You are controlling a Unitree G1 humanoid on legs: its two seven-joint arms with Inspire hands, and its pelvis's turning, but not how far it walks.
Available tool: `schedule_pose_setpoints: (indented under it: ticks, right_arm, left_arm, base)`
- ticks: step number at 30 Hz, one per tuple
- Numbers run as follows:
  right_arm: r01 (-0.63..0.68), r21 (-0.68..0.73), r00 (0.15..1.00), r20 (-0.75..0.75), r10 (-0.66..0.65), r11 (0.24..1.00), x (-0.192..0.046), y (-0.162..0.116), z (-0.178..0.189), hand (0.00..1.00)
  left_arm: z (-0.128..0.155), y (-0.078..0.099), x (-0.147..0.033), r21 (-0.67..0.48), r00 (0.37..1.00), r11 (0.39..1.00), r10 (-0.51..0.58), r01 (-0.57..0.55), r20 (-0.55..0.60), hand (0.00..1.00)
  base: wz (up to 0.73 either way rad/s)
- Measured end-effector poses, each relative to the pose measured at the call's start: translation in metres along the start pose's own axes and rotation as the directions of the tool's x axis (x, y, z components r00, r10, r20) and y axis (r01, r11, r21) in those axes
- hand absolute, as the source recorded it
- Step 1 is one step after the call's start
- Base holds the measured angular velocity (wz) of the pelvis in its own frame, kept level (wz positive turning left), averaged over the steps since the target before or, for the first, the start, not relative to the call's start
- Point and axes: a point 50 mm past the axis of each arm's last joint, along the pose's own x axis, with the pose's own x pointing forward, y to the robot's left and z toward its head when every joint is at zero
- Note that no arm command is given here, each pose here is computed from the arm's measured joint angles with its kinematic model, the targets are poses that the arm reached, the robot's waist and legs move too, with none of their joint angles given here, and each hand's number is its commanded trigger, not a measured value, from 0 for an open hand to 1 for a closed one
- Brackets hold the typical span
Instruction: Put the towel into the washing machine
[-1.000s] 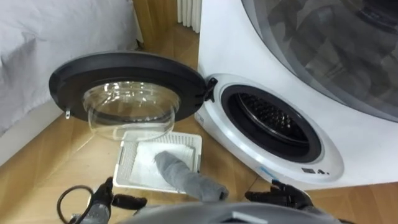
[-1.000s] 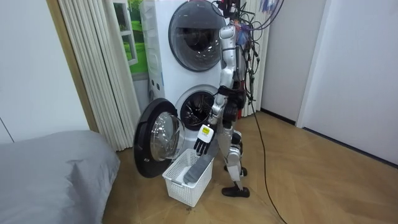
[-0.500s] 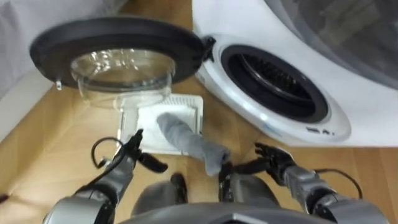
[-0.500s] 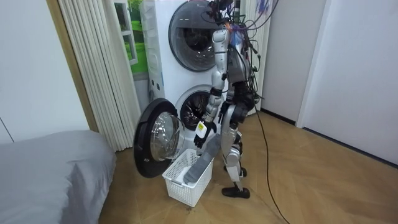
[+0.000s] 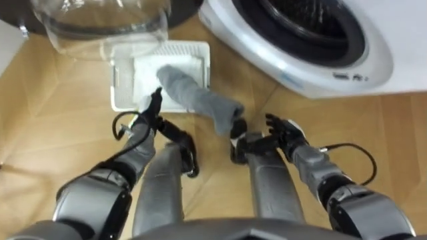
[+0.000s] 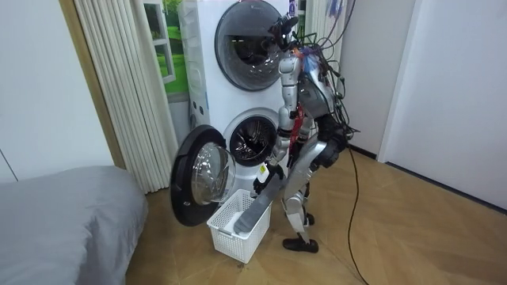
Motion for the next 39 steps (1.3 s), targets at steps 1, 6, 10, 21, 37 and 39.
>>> schedule_pose_setpoints:
  ticks: [1, 6, 10, 21, 37, 39]
  right_arm:
    - [-0.001, 0.007, 1.0, 0.027, 0.0, 1.0, 0.001, 0.0, 0.007, 0.0]
    - [-0.027, -0.036, 0.993, 0.11, 0.031, 0.999, 0.005, 0.005, 0.032, 0.0]
    - [-0.043, -0.039, 0.98, 0.191, 0.05, 0.998, 0.005, 0.008, 0.048, 0.0]
    - [-0.135, -0.04, 0.948, 0.285, 0.14, 0.99, 0.005, 0.019, 0.079, 0.0]
    - [-0.2, -0.06, 0.91, 0.358, 0.209, 0.978, 0.002, 0.027, 0.098, 0.0]
    - [-0.209, -0.072, 0.905, 0.364, 0.221, 0.975, 0.002, 0.028, 0.102, 0.0]
  left_arm:
    - [0.007, 0.002, 0.002, 0.018, 1.0, 1.0, 0.016, -0.016, 0.023, 0.0]
    - [0.032, 0.018, 0.01, 0.065, 0.99, 0.994, 0.081, -0.088, 0.112, 0.0]
    - [0.043, 0.028, 0.014, 0.201, 0.976, 0.97, 0.095, -0.134, 0.194, 0.0]
    - [0.065, 0.043, 0.018, 0.456, 0.937, 0.86, 0.066, -0.228, 0.344, 0.0]
    - [0.073, 0.035, 0.017, 0.614, 0.916, 0.755, -0.047, -0.229, 0.398, 1.0]
    - [0.074, 0.037, 0.018, 0.627, 0.92, 0.749, -0.06, -0.216, 0.388, 1.0]
  base:
    - [-0.09]
    - [-0.08]
    - [-0.04]
    - [-0.08]
    - [-0.03]
    - [-0.02]
